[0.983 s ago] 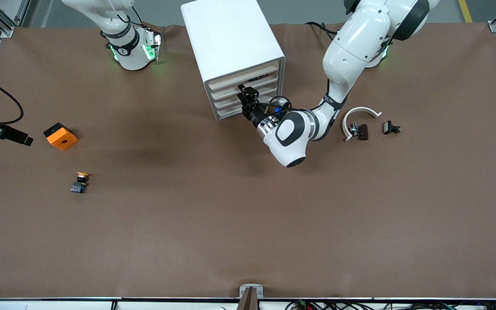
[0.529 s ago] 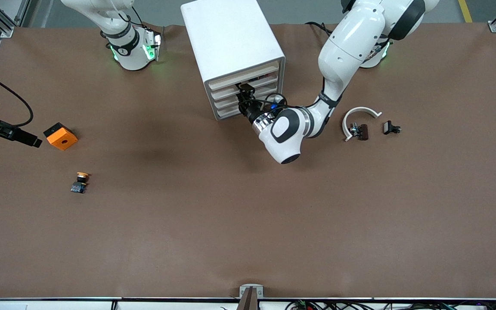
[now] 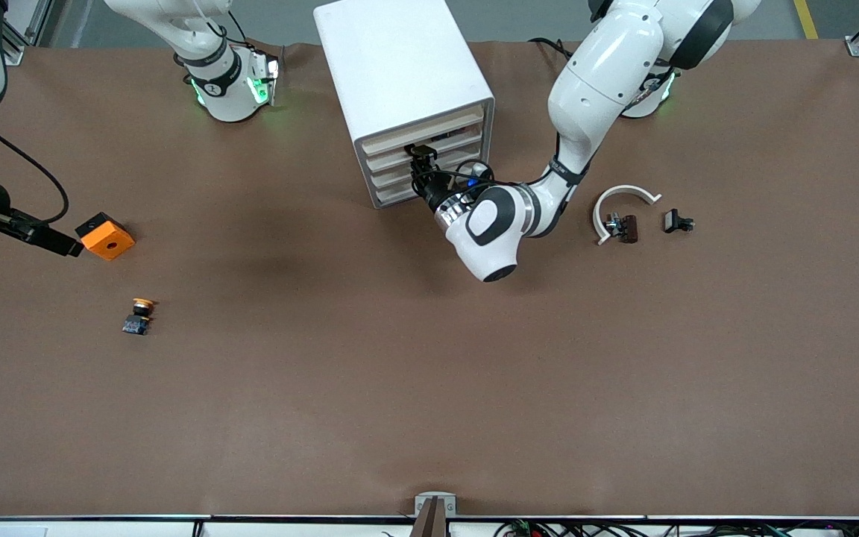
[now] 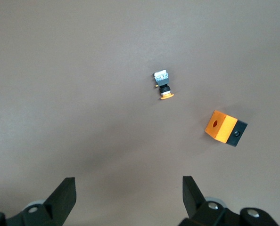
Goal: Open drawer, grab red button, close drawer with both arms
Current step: 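Pull the drawer open with the left gripper while the right gripper approaches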
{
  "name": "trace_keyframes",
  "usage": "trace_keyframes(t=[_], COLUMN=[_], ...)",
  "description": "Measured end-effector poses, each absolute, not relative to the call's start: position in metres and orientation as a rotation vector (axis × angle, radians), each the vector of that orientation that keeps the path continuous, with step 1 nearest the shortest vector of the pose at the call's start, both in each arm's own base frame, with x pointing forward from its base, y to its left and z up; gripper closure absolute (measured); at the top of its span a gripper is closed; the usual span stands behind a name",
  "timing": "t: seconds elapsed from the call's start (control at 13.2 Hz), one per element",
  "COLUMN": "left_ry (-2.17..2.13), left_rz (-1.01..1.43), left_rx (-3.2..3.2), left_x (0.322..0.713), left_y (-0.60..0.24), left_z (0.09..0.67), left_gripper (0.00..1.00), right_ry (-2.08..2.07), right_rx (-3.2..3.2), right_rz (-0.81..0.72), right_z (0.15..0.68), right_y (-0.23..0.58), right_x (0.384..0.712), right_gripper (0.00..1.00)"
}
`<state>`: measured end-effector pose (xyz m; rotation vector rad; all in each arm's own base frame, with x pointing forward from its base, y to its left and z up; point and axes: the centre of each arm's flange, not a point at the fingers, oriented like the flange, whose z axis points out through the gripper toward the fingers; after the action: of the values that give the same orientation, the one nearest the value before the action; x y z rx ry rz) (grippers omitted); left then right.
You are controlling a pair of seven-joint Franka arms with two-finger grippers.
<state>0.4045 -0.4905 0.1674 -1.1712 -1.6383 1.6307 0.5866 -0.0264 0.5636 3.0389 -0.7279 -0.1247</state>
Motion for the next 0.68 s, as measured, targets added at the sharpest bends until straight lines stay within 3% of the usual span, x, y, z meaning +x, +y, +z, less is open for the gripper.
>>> trace_keyframes(t=[0.3, 0.68], left_ry=[-1.644, -1.698], left_rz=[1.634, 1.664], left_rx=[-1.167, -1.141], left_x=[0.408, 0.44], left_y=[-0.488, -0.461], left_z=[0.167, 0.169], left_gripper=[0.89, 0.89], right_ry=[-0.812, -0.873], right_rx=[3.006, 2.982], right_rz=[-0.12, -0.109], right_z=[0.564, 0.567], right_y=[0.019, 0.035], right_x=[0.587, 0.586], right_gripper=[0.0, 0.0])
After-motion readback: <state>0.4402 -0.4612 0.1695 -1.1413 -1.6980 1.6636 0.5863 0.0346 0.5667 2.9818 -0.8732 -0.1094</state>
